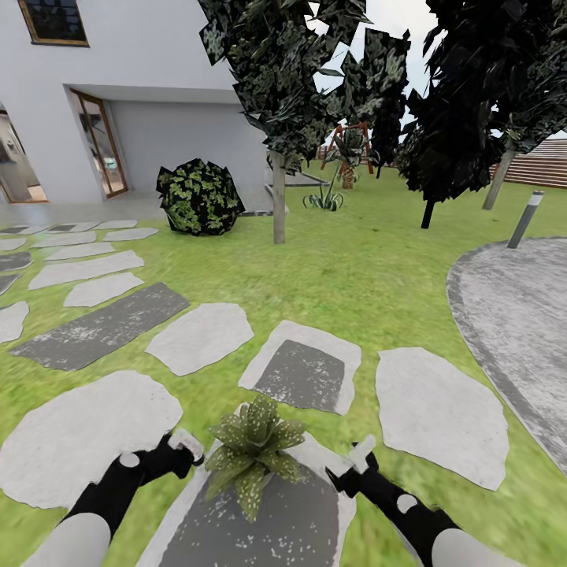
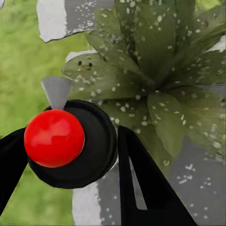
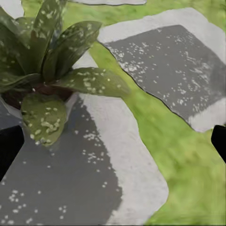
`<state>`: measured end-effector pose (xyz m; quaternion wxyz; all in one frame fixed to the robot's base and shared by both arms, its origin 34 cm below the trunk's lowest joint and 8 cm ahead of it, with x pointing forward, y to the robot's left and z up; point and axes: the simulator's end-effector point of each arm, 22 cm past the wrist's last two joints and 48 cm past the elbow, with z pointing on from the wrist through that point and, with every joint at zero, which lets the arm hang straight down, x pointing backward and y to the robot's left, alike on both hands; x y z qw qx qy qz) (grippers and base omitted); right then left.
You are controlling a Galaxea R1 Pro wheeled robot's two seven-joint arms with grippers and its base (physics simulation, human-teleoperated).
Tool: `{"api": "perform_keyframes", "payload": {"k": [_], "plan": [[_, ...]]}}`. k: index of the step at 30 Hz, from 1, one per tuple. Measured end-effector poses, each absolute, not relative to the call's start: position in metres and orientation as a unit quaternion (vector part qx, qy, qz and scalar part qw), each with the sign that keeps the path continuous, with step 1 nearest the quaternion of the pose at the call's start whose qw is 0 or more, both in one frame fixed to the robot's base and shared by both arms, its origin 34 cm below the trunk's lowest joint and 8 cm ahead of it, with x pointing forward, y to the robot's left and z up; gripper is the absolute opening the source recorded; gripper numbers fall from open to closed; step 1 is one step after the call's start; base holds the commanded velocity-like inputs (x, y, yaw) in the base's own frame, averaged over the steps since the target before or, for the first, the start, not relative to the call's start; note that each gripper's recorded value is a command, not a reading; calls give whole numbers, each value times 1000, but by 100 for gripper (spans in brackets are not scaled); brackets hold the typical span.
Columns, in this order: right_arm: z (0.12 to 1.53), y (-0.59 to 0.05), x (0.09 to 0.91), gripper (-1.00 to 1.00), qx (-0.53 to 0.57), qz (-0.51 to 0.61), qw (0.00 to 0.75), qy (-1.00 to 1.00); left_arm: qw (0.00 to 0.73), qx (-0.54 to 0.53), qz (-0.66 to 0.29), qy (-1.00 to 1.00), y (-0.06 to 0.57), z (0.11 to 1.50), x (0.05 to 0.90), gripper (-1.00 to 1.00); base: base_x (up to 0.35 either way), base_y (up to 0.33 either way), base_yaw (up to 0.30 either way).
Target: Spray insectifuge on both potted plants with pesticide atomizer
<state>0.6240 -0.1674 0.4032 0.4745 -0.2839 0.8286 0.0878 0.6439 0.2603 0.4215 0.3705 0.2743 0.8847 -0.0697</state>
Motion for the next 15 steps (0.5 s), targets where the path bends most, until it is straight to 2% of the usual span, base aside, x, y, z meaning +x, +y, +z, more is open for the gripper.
{"api": "perform_keyframes", "payload": {"k": [4, 7, 12, 15], "plan": [[400, -209, 620, 100, -220, 28, 506, 834, 409, 166, -4, 897, 288, 396, 633, -100, 0, 0, 0], [397, -238, 609, 100, -180, -21, 522, 833, 431, 108, 5, 896, 300, 390, 625, -100, 0, 0, 0], [399, -259, 608, 100, -150, -65, 530, 832, 419, 85, -9, 904, 292, 367, 593, -100, 0, 0, 0], [374, -260, 578, 100, -150, -63, 498, 852, 410, 75, -17, 909, 287, 360, 585, -100, 0, 0, 0]]}}
